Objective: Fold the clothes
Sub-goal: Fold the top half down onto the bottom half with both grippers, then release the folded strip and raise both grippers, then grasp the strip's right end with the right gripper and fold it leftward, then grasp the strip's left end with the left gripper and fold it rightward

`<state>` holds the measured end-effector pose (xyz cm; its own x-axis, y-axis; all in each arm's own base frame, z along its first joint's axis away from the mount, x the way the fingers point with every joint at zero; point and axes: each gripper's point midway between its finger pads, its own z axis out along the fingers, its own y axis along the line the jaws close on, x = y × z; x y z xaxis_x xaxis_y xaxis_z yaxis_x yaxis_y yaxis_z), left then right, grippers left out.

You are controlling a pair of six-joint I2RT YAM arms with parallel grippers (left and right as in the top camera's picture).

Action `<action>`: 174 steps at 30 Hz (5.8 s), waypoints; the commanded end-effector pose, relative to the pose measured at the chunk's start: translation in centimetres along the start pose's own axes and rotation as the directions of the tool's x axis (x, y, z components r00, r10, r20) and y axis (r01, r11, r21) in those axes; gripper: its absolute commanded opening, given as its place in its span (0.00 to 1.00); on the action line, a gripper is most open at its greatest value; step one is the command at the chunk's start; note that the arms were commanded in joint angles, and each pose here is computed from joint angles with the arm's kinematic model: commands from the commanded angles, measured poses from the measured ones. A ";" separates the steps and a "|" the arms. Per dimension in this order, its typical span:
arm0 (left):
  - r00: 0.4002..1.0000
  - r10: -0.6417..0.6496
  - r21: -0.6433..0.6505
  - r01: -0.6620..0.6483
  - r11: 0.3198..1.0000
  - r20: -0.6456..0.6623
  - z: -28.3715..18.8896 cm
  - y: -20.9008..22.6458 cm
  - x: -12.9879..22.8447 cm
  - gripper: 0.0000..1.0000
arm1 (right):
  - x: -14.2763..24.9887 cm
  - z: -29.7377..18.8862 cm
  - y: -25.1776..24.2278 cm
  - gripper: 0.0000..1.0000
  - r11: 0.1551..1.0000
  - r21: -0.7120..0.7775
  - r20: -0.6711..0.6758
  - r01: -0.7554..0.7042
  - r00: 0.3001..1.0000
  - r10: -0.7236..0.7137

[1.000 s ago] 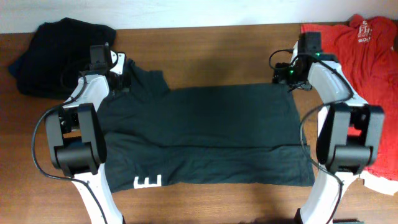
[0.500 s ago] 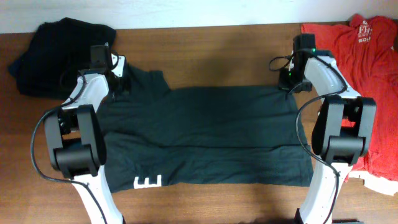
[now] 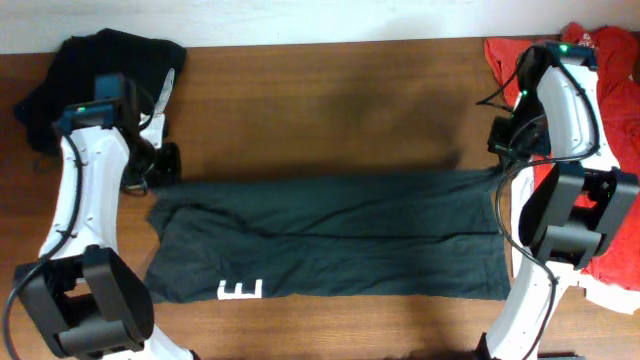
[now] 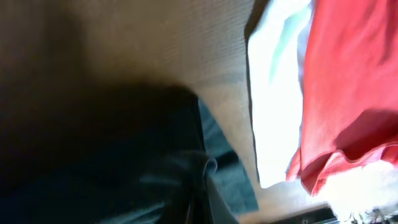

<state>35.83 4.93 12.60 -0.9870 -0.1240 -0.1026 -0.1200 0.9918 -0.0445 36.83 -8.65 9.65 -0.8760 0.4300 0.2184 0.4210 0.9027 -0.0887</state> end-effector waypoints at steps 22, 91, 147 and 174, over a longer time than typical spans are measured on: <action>0.892 -0.163 0.007 0.183 0.983 -0.422 2.8 2.7 14.3 0.06 | 9.4 2.6 -5.9 0.48 0.992 0.017 -0.150 -0.122 0.981 0.123; 0.969 0.019 0.253 0.045 0.966 -0.247 0.6 -8.5 6.0 0.99 | 16.8 12.1 8.4 0.99 0.919 -0.267 0.081 0.291 0.957 -0.280; 0.894 -0.347 0.052 0.375 0.925 -0.285 1.8 6.0 8.3 0.99 | 15.0 0.3 9.5 0.99 0.943 -0.052 0.218 0.329 0.925 -0.311; 0.925 -0.177 0.269 0.274 0.923 -0.335 6.9 -1.5 11.1 0.01 | 14.4 0.2 8.7 0.99 0.931 -0.082 0.214 0.355 0.919 -0.332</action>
<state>23.13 1.31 1.73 -0.9197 -0.2398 0.3109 -0.3460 0.8692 -0.3531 27.99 5.41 11.80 -0.9946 0.1018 0.0186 0.1029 0.9922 0.0702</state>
